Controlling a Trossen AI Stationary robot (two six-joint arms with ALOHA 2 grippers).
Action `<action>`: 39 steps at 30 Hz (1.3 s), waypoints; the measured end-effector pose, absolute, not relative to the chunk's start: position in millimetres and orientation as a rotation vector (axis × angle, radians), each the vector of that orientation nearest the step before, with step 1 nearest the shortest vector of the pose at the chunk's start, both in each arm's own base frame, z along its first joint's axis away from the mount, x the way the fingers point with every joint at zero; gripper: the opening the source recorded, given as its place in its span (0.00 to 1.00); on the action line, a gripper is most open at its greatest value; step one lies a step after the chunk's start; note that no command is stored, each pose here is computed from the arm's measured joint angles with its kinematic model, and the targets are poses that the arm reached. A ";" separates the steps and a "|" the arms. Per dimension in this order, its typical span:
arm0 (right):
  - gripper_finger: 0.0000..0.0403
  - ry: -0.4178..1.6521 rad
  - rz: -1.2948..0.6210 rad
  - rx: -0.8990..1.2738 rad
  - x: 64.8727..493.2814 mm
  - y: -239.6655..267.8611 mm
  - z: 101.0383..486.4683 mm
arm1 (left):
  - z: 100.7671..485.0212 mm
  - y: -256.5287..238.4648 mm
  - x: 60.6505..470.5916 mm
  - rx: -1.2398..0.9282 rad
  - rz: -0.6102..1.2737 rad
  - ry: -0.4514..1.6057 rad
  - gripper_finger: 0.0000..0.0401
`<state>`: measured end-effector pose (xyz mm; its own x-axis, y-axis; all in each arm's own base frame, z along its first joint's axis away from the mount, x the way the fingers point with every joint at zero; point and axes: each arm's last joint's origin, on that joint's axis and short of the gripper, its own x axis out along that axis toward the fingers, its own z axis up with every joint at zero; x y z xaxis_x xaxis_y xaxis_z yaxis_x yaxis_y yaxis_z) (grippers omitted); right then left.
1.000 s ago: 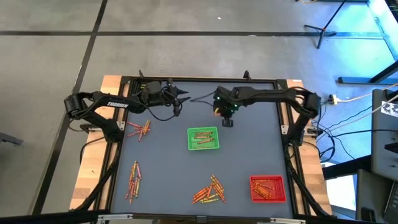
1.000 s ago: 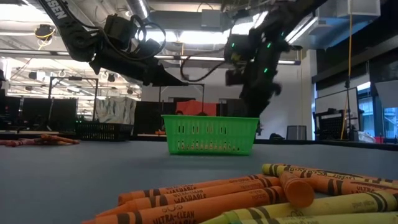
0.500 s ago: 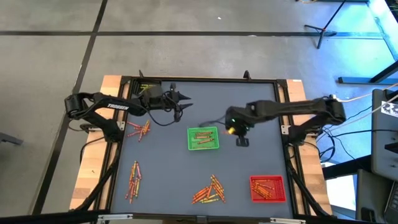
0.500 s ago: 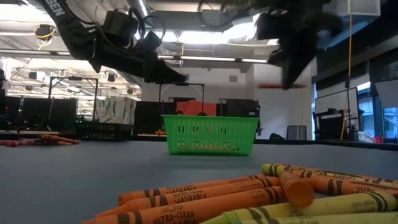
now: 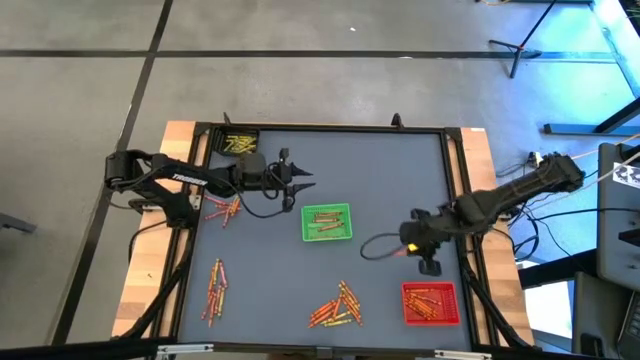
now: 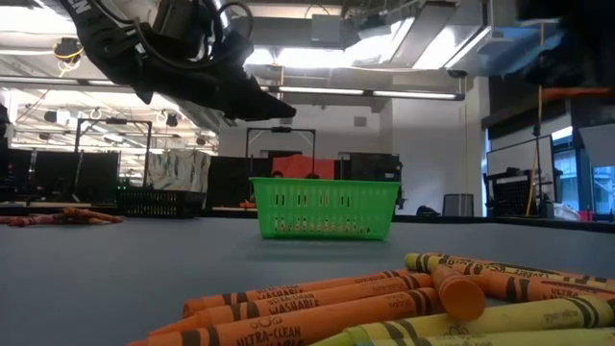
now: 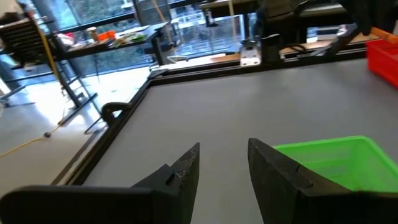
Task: Sort crayons
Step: Put the orange crayon into the red bin, then adjust the green bin
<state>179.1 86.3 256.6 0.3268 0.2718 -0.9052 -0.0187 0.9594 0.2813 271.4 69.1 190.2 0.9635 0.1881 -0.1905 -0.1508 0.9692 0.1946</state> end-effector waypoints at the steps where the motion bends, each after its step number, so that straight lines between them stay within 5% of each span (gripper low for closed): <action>1: 0.04 1.234 0.198 0.253 175.5 92.4 256.8 | 190.2 66.5 272.0 0.181 0.164 0.208 0.30; 23: 0.06 1.259 -0.035 0.406 128.2 195.7 223.1 | 193.8 56.4 275.0 0.201 0.201 0.177 0.30; 34: 0.35 1.302 -0.060 0.425 136.4 204.7 209.1 | 193.2 57.2 274.7 0.198 0.228 0.185 0.30; 39: 0.43 1.283 -0.047 0.347 151.5 187.4 212.8 | 191.2 63.7 273.3 0.185 0.440 0.210 0.30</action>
